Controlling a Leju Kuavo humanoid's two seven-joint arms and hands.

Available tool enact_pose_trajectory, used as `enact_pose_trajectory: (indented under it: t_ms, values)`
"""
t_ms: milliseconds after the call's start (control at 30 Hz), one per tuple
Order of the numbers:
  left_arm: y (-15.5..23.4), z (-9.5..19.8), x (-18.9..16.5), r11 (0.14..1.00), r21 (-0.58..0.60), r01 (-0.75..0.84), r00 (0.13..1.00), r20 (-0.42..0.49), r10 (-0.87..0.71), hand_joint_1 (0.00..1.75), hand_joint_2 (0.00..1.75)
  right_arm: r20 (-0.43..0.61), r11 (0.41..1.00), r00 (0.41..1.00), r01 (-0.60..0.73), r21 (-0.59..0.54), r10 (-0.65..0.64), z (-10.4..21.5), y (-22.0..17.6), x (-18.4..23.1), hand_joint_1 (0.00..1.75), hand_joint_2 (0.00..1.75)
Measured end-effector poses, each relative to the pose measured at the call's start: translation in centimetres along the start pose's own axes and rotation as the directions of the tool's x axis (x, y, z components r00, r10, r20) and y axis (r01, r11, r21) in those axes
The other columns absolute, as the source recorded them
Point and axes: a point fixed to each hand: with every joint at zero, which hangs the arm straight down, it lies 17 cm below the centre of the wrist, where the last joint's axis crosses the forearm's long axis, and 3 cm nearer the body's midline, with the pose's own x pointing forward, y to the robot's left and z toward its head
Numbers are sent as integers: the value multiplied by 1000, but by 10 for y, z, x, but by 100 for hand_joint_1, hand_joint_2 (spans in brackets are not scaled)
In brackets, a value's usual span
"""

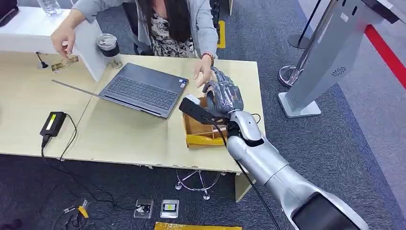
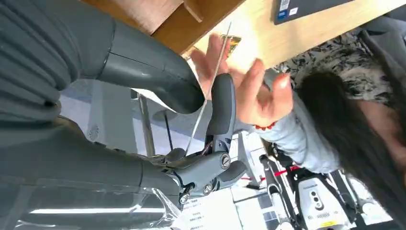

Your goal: Pass the card to the sensor for recognition and then transmit it.

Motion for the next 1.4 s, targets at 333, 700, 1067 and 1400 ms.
enact_pose_trajectory:
  t_ms: [333,700,1067,1400]
  values:
    - [-6,0,4,1000,-16,1,1000,1,-1,0,0,-15,1000,1000,-4,20,4,0,7,-3,175,175]
    - [-7,0,4,1000,-22,1,1000,-1,-1,0,0,-16,999,1000,-9,42,10,0,14,-1,0,0]
    - [-7,0,4,1000,-23,4,1000,-1,-4,0,0,-59,998,998,-34,43,37,-7,1,-30,0,0]
    - [0,1,-1,1000,-15,8,1000,-8,-8,0,0,-233,997,971,-67,-31,58,1,-67,-167,0,0]
